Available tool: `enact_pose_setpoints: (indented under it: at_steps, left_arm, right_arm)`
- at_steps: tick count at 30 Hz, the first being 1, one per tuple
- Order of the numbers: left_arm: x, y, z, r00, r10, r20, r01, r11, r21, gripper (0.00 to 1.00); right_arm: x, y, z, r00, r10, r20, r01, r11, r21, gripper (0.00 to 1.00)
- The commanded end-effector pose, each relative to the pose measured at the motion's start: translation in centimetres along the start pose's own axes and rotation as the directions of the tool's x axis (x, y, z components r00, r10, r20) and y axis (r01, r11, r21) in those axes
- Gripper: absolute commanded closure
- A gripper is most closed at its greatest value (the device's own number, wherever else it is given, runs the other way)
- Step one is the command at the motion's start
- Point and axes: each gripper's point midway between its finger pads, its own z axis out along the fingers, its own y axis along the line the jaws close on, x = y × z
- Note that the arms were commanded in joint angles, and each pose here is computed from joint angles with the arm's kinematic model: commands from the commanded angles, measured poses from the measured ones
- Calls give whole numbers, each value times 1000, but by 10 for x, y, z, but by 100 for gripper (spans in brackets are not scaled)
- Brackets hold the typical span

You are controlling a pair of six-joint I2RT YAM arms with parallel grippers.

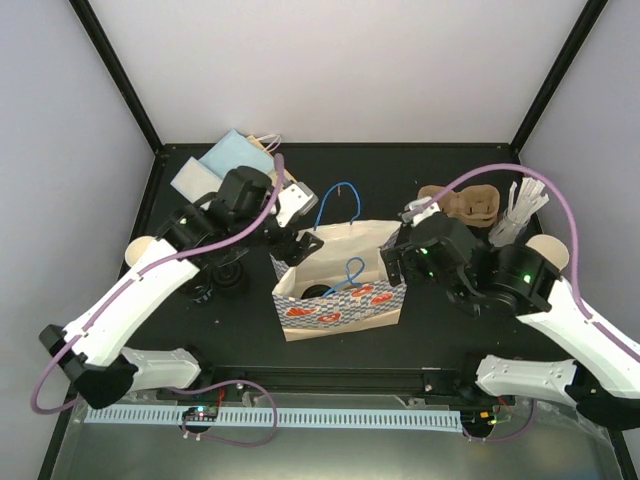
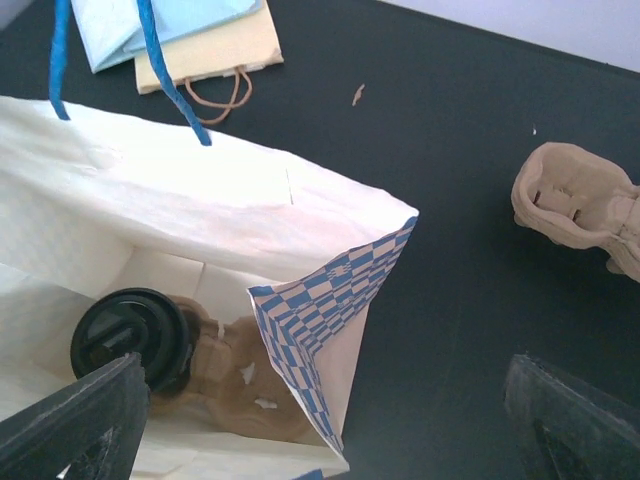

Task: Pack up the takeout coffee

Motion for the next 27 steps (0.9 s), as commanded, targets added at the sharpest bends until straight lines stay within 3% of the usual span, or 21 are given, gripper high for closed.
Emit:
enact_pose_setpoints:
  at_steps: [1, 9, 13, 15, 19, 20, 27]
  left_arm:
    - [-17, -16, 9, 994, 105, 34, -108, 990, 91, 10]
    - [-17, -11, 34, 994, 111, -20, -109, 989, 103, 20]
    - [-20, -2, 41, 993, 118, -27, -117, 991, 58, 35]
    - [-20, -2, 45, 991, 126, -35, -124, 990, 63, 48]
    - [-19, -4, 49, 990, 127, -63, -121, 989, 90, 93]
    - [-19, -4, 49, 990, 126, -70, -119, 989, 90, 98]
    - [-44, 29, 57, 1000, -5, -17, 5, 1000, -8, 98]
  right_arm:
    - [-4, -4, -10, 997, 50, 53, -48, 998, -29, 1]
    - [-6, -7, -22, 994, 63, 95, -57, 997, -59, 1]
    - [-6, -6, -21, 994, 56, 96, -50, 997, -62, 1]
    - [-6, -5, -20, 994, 54, 95, -48, 997, -65, 1]
    - [-6, -5, -19, 994, 49, 97, -43, 997, -65, 0]
    - [-6, -5, -19, 994, 49, 98, -43, 997, -63, 1]
    - [-10, -16, -22, 987, 76, 139, -75, 997, -16, 1]
